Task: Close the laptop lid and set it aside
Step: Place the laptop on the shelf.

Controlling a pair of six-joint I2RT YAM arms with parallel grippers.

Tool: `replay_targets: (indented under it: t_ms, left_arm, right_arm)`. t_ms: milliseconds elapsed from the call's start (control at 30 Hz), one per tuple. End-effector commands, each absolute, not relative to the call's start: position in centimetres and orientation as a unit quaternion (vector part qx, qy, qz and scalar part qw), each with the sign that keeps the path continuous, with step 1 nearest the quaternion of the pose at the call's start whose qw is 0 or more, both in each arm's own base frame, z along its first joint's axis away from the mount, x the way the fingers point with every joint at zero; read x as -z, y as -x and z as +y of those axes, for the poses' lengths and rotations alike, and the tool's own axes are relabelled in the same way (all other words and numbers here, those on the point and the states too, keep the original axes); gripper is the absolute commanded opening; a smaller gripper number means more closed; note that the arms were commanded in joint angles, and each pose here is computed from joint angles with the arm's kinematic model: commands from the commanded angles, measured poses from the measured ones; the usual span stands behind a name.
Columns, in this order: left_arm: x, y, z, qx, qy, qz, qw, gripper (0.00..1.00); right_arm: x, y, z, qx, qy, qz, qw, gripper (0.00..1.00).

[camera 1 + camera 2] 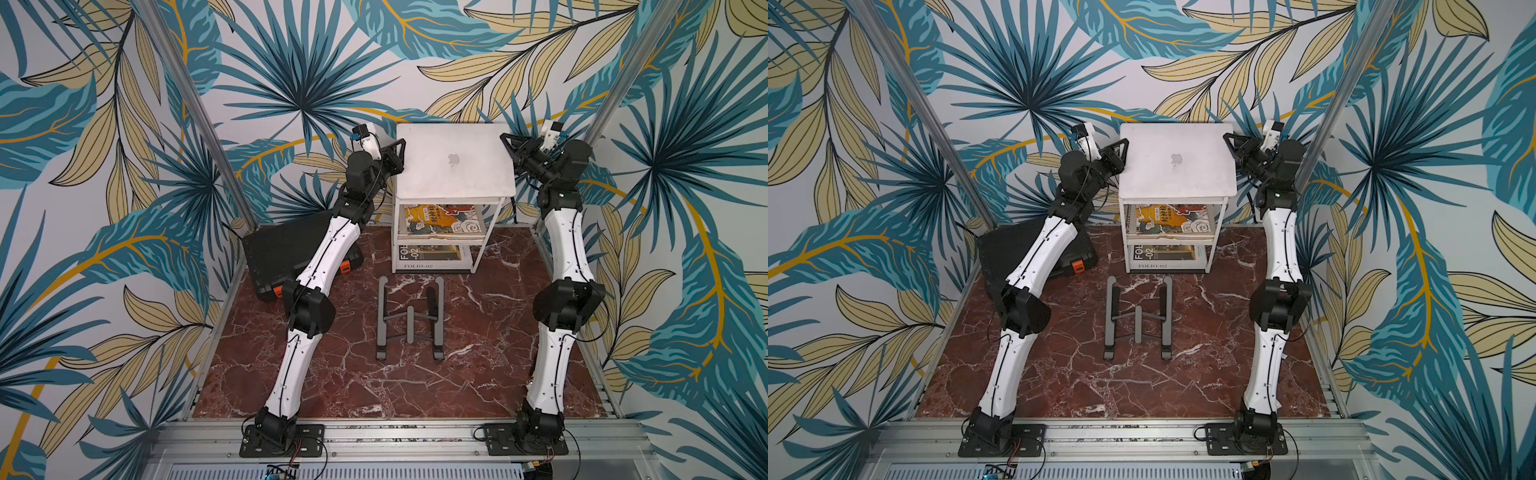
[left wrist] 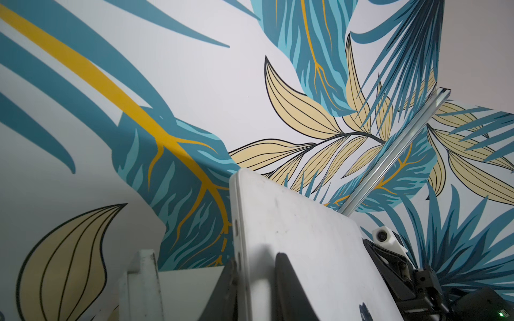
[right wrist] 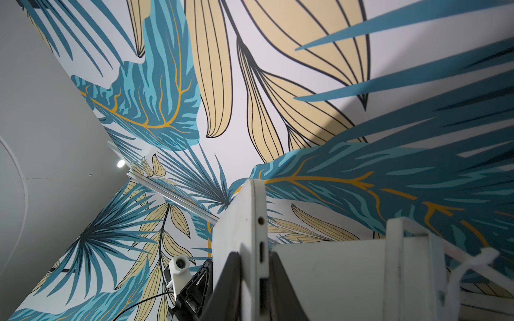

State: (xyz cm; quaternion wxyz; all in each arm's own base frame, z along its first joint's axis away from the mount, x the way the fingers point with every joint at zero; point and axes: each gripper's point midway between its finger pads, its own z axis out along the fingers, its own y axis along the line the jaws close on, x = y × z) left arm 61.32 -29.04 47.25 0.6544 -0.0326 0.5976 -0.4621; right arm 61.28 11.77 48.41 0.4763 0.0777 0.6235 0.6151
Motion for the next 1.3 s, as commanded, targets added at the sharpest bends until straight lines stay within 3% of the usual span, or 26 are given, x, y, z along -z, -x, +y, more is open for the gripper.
replay_targets:
  t_ms: [0, 167, 367, 467, 633, 733, 967, 1267]
  left_arm:
    - [-46.3, -60.3, -33.5, 0.448, -0.030, 0.570, 0.688, 0.00]
    - [-45.5, -61.0, -33.0, 0.447, -0.022, 0.563, 0.695, 0.42]
    - [-44.9, -61.8, -32.1, 0.443, -0.013, 0.560, 0.700, 0.52]
    - [-44.3, -62.4, -31.4, 0.439, -0.006, 0.568, 0.696, 0.67]
    - [-43.8, -62.9, -30.3, 0.430, -0.007, 0.573, 0.698, 0.72]
    - [-43.7, -62.8, -29.8, 0.412, -0.019, 0.577, 0.705, 0.85]
    - [-43.0, -63.4, -27.5, 0.389, -0.018, 0.583, 0.713, 0.99]
    - [-44.4, -62.2, -23.7, 0.337, -0.035, 0.585, 0.737, 1.00]
  right_arm:
    - [-48.2, -61.2, 14.9, -0.621, -0.068, 0.622, 0.472, 0.00]
    - [-46.1, -62.7, 14.5, -0.609, -0.086, 0.633, 0.470, 0.00]
    - [-44.6, -63.6, 14.1, -0.605, -0.095, 0.639, 0.465, 0.00]
    - [-44.0, -64.1, 13.7, -0.608, -0.098, 0.638, 0.463, 0.00]
    - [-43.6, -64.4, 13.2, -0.610, -0.101, 0.636, 0.461, 0.00]
    - [-43.3, -64.6, 12.5, -0.610, -0.105, 0.636, 0.462, 0.00]
    - [-42.5, -64.9, 12.1, -0.609, -0.106, 0.639, 0.458, 0.00]
    - [-42.3, -65.0, 11.1, -0.610, -0.112, 0.638, 0.456, 0.00]
